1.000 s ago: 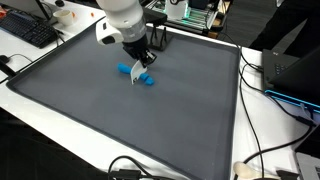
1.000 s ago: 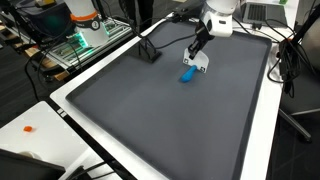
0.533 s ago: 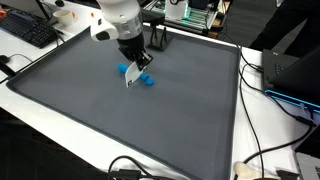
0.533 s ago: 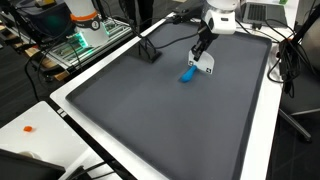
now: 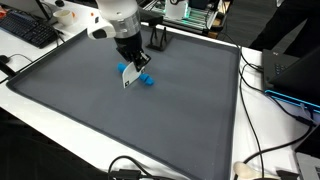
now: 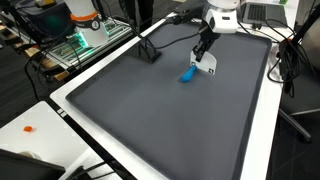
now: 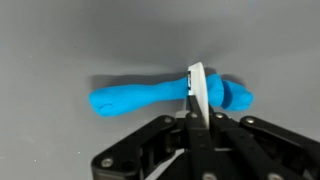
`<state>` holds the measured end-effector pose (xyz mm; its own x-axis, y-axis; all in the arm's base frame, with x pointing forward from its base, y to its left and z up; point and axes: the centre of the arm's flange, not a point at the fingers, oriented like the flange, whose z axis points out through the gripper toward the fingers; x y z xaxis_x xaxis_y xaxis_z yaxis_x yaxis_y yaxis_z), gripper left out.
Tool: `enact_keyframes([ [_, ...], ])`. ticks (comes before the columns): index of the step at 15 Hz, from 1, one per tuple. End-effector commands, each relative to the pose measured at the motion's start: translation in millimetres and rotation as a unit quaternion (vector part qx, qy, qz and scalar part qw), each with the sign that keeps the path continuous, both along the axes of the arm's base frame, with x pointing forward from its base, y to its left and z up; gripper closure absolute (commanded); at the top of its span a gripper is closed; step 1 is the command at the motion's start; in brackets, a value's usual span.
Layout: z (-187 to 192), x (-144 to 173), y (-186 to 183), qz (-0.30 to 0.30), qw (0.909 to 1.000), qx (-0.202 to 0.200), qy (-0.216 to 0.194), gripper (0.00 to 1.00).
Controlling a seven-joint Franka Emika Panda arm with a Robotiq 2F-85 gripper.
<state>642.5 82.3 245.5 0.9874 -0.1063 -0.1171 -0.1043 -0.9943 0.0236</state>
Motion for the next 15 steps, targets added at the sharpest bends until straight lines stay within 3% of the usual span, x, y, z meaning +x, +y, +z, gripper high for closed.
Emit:
enact_keyframes([
  [1,12.7,-9.7,-4.4,0.003,1.0000,-0.007,-0.004,0.99],
  [10,39.7,-7.5,-11.3,0.005,0.9999,-0.014,-0.008,0.99],
  [15,32.5,-4.6,-26.3,0.009,0.9997,-0.023,-0.001,0.99],
])
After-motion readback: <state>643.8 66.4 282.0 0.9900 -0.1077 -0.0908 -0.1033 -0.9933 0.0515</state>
